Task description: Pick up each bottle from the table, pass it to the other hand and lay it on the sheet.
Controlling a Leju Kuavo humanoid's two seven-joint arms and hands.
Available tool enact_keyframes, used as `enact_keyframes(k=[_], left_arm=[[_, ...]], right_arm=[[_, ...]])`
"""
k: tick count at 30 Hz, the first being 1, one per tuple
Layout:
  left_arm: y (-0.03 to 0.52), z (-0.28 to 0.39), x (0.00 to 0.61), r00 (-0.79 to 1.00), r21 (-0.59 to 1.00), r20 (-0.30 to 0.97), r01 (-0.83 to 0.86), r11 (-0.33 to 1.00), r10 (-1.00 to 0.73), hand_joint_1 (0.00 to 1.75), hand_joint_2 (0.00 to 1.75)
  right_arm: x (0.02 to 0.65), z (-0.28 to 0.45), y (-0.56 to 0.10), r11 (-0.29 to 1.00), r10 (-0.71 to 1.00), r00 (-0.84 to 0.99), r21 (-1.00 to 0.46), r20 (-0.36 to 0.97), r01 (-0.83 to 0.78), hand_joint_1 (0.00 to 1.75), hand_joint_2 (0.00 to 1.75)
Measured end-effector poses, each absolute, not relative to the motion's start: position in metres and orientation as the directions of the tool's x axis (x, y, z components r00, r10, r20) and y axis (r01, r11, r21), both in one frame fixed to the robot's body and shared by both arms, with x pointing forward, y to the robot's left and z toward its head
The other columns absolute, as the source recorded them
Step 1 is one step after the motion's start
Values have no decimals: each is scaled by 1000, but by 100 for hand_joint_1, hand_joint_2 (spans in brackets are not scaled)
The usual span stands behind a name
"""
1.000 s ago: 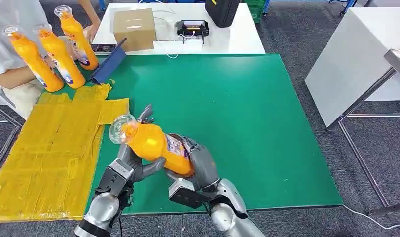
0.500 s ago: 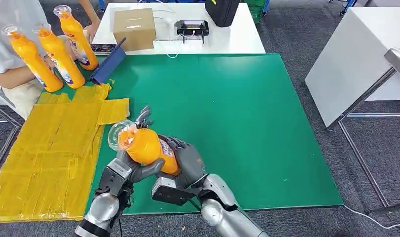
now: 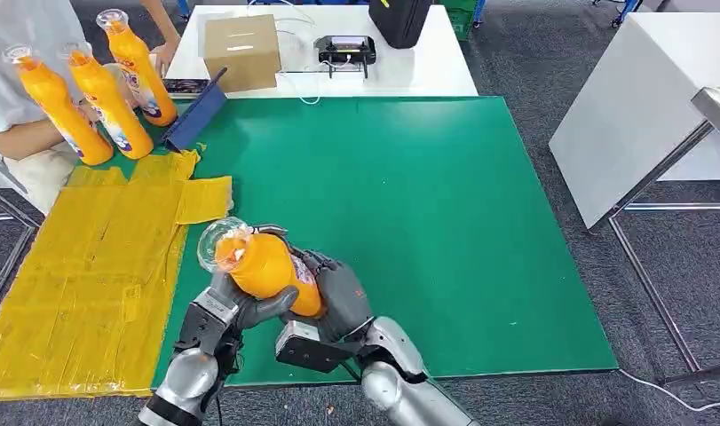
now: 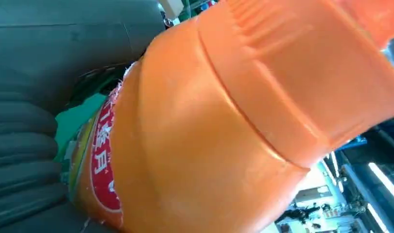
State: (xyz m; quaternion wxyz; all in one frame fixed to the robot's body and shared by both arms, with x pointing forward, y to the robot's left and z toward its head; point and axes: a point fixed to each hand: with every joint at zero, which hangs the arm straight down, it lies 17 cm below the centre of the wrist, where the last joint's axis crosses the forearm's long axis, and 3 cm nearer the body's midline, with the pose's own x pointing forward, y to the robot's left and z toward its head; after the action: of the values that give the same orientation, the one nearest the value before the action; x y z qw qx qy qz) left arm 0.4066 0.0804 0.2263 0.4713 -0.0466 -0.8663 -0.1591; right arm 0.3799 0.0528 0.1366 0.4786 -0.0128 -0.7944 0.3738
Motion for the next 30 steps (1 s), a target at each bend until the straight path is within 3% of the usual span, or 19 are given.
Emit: enact_keyframes(k=[4,10,15,19,22,24,30], left_arm=[[85,238,407,-580,226,811,182,957,-81,175,175],[86,247,405,-605,240,790,152,959,-102,175,175],[107,264,410,-656,450,606,-183,874,-450,175,175],[115,268,430,-550,684,291,-452,573,-783,175,175],[137,254,469,-313,792,-44,-590,158,-949,175,175],[153,240,499,-194,815,-172,-579,-30,-966,175,175],[207,160,566,-144,882,-401,-327,-339,-905,175,175]], right_arm=[[373,142,44,790,274,-490,-484,828,-377,0,175],[370,148,31,822,232,-472,-431,850,-372,0,175],[371,182,-6,912,113,-482,-283,869,-296,0,175],[371,222,-59,970,26,-517,-146,855,-194,0,175],[367,247,-95,988,-23,-548,-66,836,-143,0,175],[364,261,-110,990,-55,-569,-28,821,-135,0,175],[354,296,-138,995,-79,-645,19,760,-99,0,175]])
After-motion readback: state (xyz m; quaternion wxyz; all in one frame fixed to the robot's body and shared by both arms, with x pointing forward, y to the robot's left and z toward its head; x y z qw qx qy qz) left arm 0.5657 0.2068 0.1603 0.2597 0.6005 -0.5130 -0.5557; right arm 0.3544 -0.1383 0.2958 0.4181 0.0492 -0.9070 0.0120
